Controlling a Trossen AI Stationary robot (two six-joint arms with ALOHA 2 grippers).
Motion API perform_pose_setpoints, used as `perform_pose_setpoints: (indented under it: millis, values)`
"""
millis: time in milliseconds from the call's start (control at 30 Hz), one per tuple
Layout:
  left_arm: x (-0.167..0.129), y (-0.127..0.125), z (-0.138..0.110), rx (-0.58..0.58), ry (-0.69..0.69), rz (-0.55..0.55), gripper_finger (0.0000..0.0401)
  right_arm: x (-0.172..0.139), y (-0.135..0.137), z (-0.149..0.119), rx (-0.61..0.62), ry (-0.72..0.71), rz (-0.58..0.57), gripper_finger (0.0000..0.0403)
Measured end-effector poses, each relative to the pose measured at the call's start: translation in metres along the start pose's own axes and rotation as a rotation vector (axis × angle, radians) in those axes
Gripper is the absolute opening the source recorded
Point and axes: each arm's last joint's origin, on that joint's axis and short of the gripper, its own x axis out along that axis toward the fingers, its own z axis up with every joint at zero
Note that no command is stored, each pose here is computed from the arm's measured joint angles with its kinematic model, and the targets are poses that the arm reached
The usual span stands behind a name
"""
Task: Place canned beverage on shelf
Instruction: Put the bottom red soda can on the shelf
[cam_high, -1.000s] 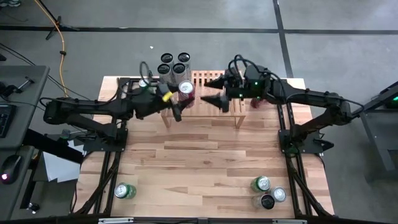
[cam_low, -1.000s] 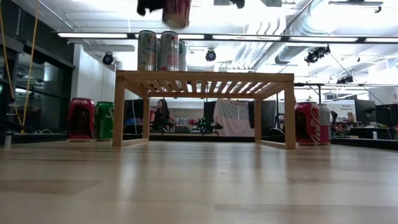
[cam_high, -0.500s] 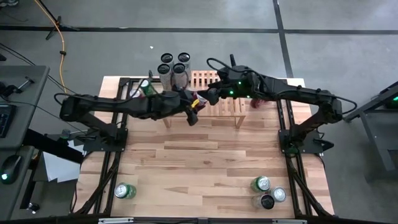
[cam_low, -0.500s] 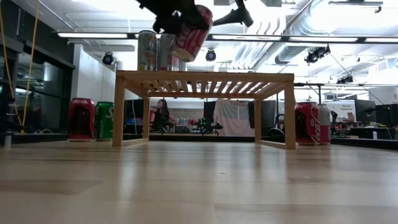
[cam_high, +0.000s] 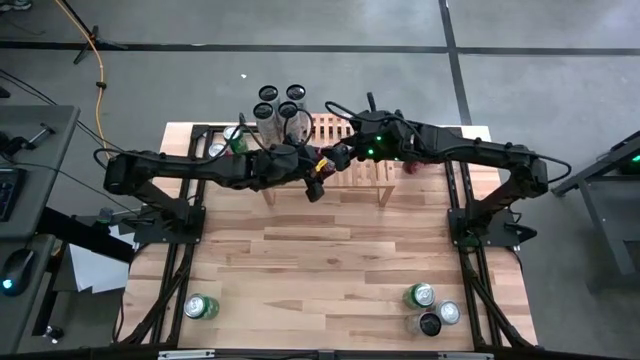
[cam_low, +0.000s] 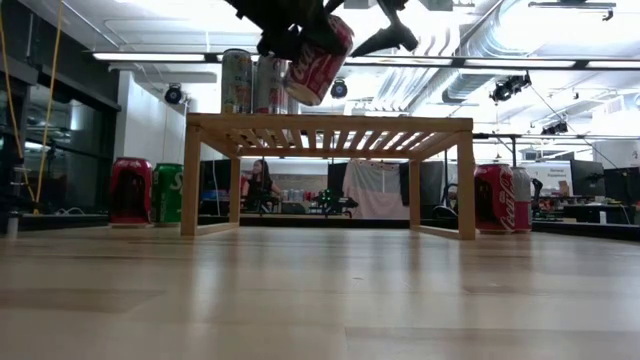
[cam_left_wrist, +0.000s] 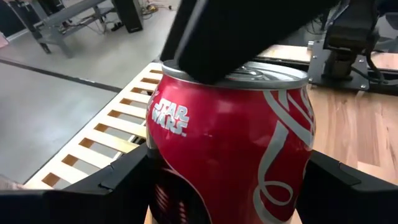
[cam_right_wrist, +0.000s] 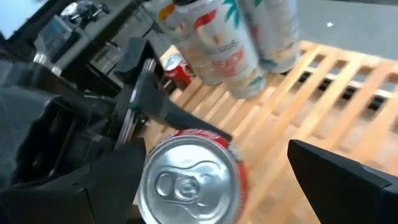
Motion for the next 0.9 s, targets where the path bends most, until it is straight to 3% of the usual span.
perform_pose_setpoints:
  millis: [200,333,600,900]
  values:
    - [0.000,0.002,0.001,-0.006,-0.010,0.011,0.0282,0.015,0.004,-0.009,-0.005,0.087,0.066,0.0378]
    - [0.000,0.002,0.001,-0.003,-0.009,0.013,0.0282,0.024,0.004,-0.014,-0.008,0.110,0.050,0.0378]
    - [0.000,0.002,0.001,-0.004,-0.008,0.008,0.0282,0.030,0.006,-0.012,-0.004,0.077,0.074,0.0375]
    - [0.000,0.001,0.001,0.011,-0.006,-0.003,0.0282,0.030,0.005,-0.012,-0.003,0.066,0.053,0.0298]
